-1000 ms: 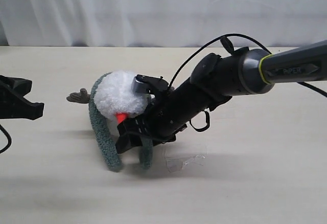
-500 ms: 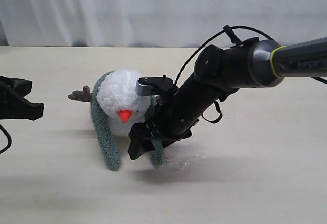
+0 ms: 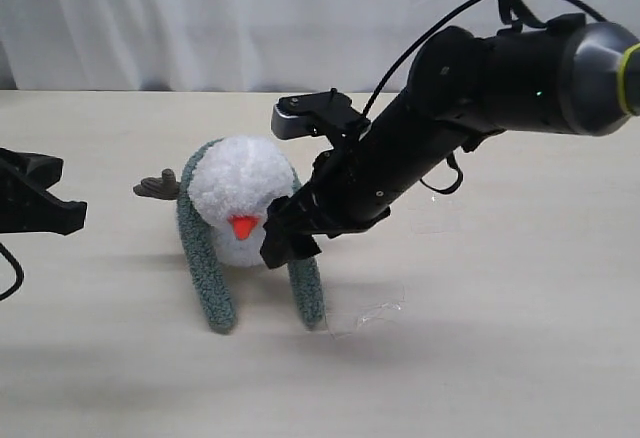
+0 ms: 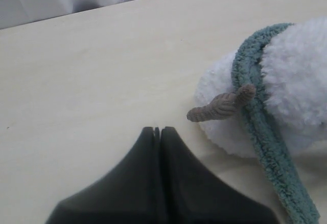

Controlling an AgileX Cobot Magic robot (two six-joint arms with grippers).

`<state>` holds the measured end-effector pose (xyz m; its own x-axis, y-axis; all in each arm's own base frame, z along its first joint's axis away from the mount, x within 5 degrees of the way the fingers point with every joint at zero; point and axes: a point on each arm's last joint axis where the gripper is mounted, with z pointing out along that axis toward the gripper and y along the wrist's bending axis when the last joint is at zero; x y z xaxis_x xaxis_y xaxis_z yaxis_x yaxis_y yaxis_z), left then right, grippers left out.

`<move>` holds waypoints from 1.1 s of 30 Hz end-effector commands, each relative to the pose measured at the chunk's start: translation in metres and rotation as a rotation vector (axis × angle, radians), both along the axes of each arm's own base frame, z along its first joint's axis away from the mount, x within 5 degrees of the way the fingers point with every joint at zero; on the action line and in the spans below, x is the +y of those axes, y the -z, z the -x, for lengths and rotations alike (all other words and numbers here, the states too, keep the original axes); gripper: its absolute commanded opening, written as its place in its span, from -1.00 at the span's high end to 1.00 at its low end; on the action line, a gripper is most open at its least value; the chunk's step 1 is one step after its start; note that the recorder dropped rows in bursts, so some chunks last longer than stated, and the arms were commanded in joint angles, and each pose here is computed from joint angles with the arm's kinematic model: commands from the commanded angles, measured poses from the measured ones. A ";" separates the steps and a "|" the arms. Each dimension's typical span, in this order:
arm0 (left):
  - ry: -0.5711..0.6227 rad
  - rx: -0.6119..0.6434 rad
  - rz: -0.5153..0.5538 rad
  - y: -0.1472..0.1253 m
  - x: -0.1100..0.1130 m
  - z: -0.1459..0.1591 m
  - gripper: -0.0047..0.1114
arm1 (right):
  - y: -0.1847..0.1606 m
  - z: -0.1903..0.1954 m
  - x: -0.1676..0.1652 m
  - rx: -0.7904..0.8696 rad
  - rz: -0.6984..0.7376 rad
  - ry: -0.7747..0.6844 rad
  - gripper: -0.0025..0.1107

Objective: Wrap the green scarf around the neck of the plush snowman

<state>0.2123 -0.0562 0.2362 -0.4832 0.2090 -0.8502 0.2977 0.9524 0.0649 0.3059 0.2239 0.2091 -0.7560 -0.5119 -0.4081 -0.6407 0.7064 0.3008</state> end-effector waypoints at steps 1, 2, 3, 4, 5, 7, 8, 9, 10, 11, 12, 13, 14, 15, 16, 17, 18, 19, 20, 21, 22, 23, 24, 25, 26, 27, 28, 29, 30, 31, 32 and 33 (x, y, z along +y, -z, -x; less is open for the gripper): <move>-0.025 0.050 0.031 0.009 -0.001 -0.004 0.92 | -0.020 0.003 -0.011 -0.077 0.049 0.006 -0.25; -0.028 0.061 0.032 0.011 -0.002 -0.005 0.92 | -0.024 0.004 -0.013 -0.094 0.064 0.008 -0.17; -0.028 0.069 0.030 0.013 -0.002 -0.006 0.92 | -0.027 0.004 -0.016 -0.115 0.080 0.001 -0.09; -0.029 0.077 0.029 0.015 -0.002 -0.007 0.92 | -0.030 0.005 -0.017 -0.129 0.086 -0.002 -0.02; -0.023 0.087 0.031 0.016 -0.003 -0.009 0.92 | -0.032 0.005 -0.018 -0.142 0.093 -0.008 0.07; 0.002 0.108 0.033 0.018 -0.007 -0.013 0.92 | -0.037 0.006 -0.019 -0.157 0.089 -0.009 0.27; 0.028 0.128 0.040 0.020 -0.010 -0.016 0.92 | -0.039 0.007 -0.020 -0.162 0.087 -0.008 0.38; 0.052 0.145 0.042 0.022 -0.013 -0.018 0.92 | -0.041 0.007 -0.020 -0.169 0.085 -0.008 0.48; 0.074 0.162 0.038 0.025 -0.016 -0.021 0.92 | -0.042 0.008 -0.020 -0.171 0.084 -0.008 0.55; 0.101 0.178 0.037 0.027 -0.018 -0.023 0.92 | -0.043 0.008 -0.021 -0.170 0.084 -0.009 0.65; 0.121 0.194 0.037 0.030 -0.021 -0.026 0.92 | -0.043 0.009 -0.021 -0.169 0.087 -0.012 0.75; 0.137 0.207 0.038 0.032 -0.023 -0.028 0.92 | -0.044 0.009 -0.022 -0.170 0.095 -0.017 0.83; 0.159 0.226 0.038 0.036 -0.025 -0.029 0.92 | -0.043 0.009 -0.022 -0.168 0.107 -0.024 0.89; 0.177 0.235 0.038 0.038 -0.027 -0.031 0.92 | -0.042 0.009 -0.024 -0.172 0.127 -0.035 0.88; 0.182 0.240 0.047 0.040 -0.028 -0.033 0.92 | -0.042 0.009 -0.026 -0.178 0.149 -0.036 0.88; 0.196 0.244 0.056 0.042 -0.030 -0.035 0.92 | -0.041 0.008 -0.028 -0.183 0.172 -0.031 0.88; 0.209 0.238 0.063 0.044 -0.032 -0.037 0.92 | -0.041 0.007 -0.030 -0.186 0.191 -0.015 0.88; 0.229 0.228 0.073 0.045 -0.035 -0.039 0.92 | -0.041 0.006 -0.031 -0.188 0.206 0.003 0.88; 0.281 0.205 0.075 0.045 -0.038 -0.039 0.92 | -0.040 0.006 -0.032 -0.189 0.214 0.015 0.88; 0.339 0.175 0.076 0.045 -0.042 -0.040 0.92 | -0.040 0.006 -0.032 -0.189 0.215 0.016 0.88; 0.412 0.153 0.060 0.047 -0.046 -0.039 0.92 | -0.040 0.006 -0.032 -0.189 0.215 0.016 0.88; 0.499 0.134 0.074 0.047 -0.052 -0.038 0.92 | -0.040 0.006 -0.032 -0.185 0.209 0.019 0.88; 0.585 0.110 0.093 0.047 -0.058 -0.036 0.92 | -0.041 0.006 -0.031 -0.181 0.202 0.021 0.88; 0.650 0.095 0.116 0.047 -0.063 -0.034 0.92 | -0.041 0.006 -0.031 -0.179 0.199 0.019 0.88; 0.673 0.095 0.141 0.047 -0.065 -0.033 0.92 | -0.041 0.006 -0.031 -0.179 0.199 0.019 0.88; 0.687 0.098 0.156 0.048 -0.067 -0.033 0.92 | -0.041 0.006 -0.031 -0.179 0.199 0.019 0.88; 0.684 0.102 0.153 0.049 -0.066 -0.033 0.92 | -0.041 0.006 -0.031 -0.179 0.199 0.019 0.88; 0.671 0.105 0.140 0.050 -0.065 -0.034 0.92 | -0.041 0.006 -0.031 -0.179 0.199 0.019 0.88; 0.651 0.110 0.122 0.051 -0.063 -0.035 0.92 | -0.041 0.006 -0.031 -0.180 0.199 0.017 0.88; 0.629 0.108 0.099 0.051 -0.062 -0.038 0.92 | -0.041 0.006 -0.031 -0.180 0.199 0.017 0.88; 0.613 0.109 0.082 0.051 -0.060 -0.040 0.92 | -0.041 0.006 -0.031 -0.180 0.199 0.017 0.88; 0.596 0.112 0.065 0.052 -0.059 -0.041 0.92 | -0.041 0.006 -0.031 -0.180 0.199 0.017 0.88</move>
<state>0.2478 -0.1178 0.1838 -0.3989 0.3956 -0.8273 0.7980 0.5942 -0.1006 0.3004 0.1950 0.2478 -0.6893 -0.5857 -0.4264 -0.6607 0.7497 0.0383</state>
